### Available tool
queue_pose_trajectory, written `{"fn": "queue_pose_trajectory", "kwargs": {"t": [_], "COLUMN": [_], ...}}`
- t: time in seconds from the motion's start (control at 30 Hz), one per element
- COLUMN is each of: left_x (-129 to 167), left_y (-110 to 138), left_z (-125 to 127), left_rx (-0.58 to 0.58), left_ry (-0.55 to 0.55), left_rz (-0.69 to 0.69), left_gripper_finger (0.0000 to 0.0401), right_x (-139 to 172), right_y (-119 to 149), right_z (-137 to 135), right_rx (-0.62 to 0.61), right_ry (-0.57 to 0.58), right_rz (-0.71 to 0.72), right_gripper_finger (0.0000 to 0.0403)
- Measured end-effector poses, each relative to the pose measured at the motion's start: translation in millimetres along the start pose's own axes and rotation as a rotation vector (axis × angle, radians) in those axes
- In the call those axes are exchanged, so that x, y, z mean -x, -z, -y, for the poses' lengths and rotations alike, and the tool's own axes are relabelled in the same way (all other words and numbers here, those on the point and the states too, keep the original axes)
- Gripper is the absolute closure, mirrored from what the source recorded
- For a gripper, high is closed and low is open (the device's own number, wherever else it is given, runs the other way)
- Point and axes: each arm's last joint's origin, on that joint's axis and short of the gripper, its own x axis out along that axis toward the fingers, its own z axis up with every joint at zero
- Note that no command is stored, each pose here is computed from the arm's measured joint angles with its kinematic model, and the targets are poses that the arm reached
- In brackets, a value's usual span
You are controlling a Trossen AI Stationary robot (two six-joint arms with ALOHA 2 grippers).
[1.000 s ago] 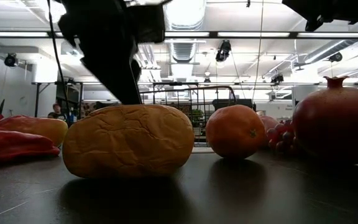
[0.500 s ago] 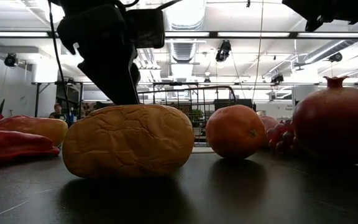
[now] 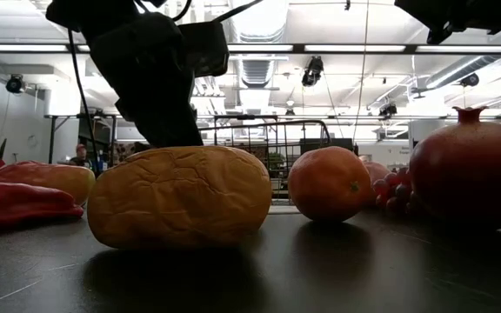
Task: Build produce basket
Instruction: Put the yellow mango into the silver basket
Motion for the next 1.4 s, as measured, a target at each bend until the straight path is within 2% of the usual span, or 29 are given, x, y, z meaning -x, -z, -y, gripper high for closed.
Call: {"fn": "queue_pose_trajectory", "kwargs": {"t": [0.13, 0.23, 0.33, 0.53, 0.67, 0.8, 1.0, 1.1, 1.23, 1.3, 1.4], "left_x": [0.4, 2.5, 12.2, 57.9, 94.3, 121.3, 133.5, 129.5, 127.6, 127.8, 128.5], "left_y": [0.0, -1.3, -8.8, -45.2, -71.9, -92.6, -115.3, -118.6, -118.5, -113.2, -110.1], "left_z": [0.2, 0.7, 3.2, 8.2, -0.1, -22.1, -79.3, -113.4, -156.7, -173.9, -190.9], "left_rx": [0.0, -0.003, -0.059, -0.234, -0.374, -0.508, -0.619, -0.687, -0.713, -0.73, -0.774], "left_ry": [0.008, 0.017, 0.038, 0.088, 0.046, -0.059, -0.283, -0.378, -0.468, -0.478, -0.469], "left_rz": [-0.003, -0.005, 0.022, 0.21, 0.357, 0.445, 0.443, 0.358, 0.217, 0.137, 0.091], "left_gripper_finger": [0.0224, 0.023, 0.0232, 0.0234, 0.0235, 0.0235, 0.0235, 0.0235, 0.0235, 0.0235, 0.0235], "right_x": [0.0, 0.0, 0.0, 0.1, 0.1, 0.1, 0.1, 0.1, 0.2, 0.0, 0.0], "right_y": [0.3, 0.6, 1.1, 1.1, 1.1, 1.3, 1.7, 1.7, 1.6, 1.8, 1.9], "right_z": [-0.1, -0.1, -0.3, -0.3, -0.3, -0.3, -0.4, -0.4, -0.4, -0.4, -0.5], "right_rx": [0.001, 0.001, 0.001, -0.006, -0.006, -0.003, 0.002, 0.003, 0.003, 0.003, 0.003], "right_ry": [-0.001, -0.001, -0.003, -0.003, -0.003, -0.004, -0.004, -0.004, -0.004, -0.004, -0.005], "right_rz": [-0.003, -0.006, -0.01, -0.01, -0.011, -0.012, -0.016, -0.016, -0.016, -0.017, -0.018], "right_gripper_finger": [0.0371, 0.0371, 0.0371, 0.0371, 0.0371, 0.0371, 0.0371, 0.0371, 0.0371, 0.0371, 0.0371]}}
